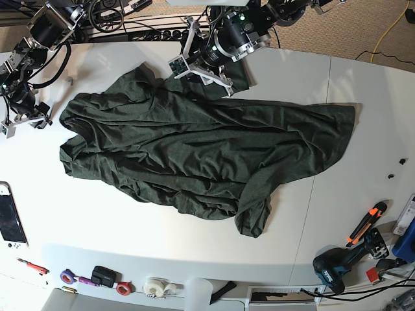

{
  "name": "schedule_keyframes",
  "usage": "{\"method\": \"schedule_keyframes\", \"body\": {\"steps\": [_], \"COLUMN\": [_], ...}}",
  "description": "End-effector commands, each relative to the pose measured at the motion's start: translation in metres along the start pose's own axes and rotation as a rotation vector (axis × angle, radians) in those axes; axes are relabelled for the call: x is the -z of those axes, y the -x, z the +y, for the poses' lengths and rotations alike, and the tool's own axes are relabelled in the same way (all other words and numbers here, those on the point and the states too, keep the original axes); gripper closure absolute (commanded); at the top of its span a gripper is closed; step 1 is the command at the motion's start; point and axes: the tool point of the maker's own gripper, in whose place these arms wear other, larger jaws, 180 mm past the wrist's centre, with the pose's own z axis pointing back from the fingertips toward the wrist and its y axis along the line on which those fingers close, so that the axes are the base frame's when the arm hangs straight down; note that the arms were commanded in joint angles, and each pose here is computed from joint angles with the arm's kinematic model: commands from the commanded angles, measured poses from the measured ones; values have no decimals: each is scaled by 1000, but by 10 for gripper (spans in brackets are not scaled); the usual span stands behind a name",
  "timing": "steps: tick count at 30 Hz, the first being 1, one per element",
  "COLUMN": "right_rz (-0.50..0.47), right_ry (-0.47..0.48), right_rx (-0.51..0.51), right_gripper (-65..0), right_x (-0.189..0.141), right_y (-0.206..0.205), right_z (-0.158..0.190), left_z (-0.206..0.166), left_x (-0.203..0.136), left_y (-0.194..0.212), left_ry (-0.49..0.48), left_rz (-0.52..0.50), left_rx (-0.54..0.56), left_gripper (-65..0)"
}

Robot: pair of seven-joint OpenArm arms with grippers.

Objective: Layout the t-shirt on the table in an organized manner, then fold the t-shirt properly

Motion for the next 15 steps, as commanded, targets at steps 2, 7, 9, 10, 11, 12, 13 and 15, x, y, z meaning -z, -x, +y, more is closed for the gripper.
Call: {"method": "schedule_keyframes", "body": {"steps": [2, 7, 9, 10, 11, 12, 13, 15], "right_rz": [39, 39, 39, 39, 39, 39, 39, 39], "right_ry": [25, 25, 25, 25, 25, 25, 25, 25], "right_rx": [-6, -6, -6, -6, -6, -6, -6, -6], "right_gripper": [-236, -236, -236, -236, -236, -236, -236, -236], "right_x": [-2, -2, -2, -2, -2, -2, -2, -2], "right_y": [6, 5, 6, 5, 6, 5, 6, 5], "right_z": [-7, -7, -7, -7, -7, -7, -7, -7], "left_z": [3, 5, 5, 5, 5, 5, 5, 5], "left_x": [0, 2, 2, 2, 2, 2, 2, 2], "left_y": [-8, -5, -5, -6, -6, -6, -6, -5], "left_ry": [-10, -20, -23, -23, -22, -22, -22, -21], "left_rz": [-32, -21, -23, -27, -27, -27, -27, -25], "left_rx": [1, 10, 12, 12, 13, 13, 14, 28], "left_gripper": [-234, -204, -161, -137, -106, -64, -10, 0]}}
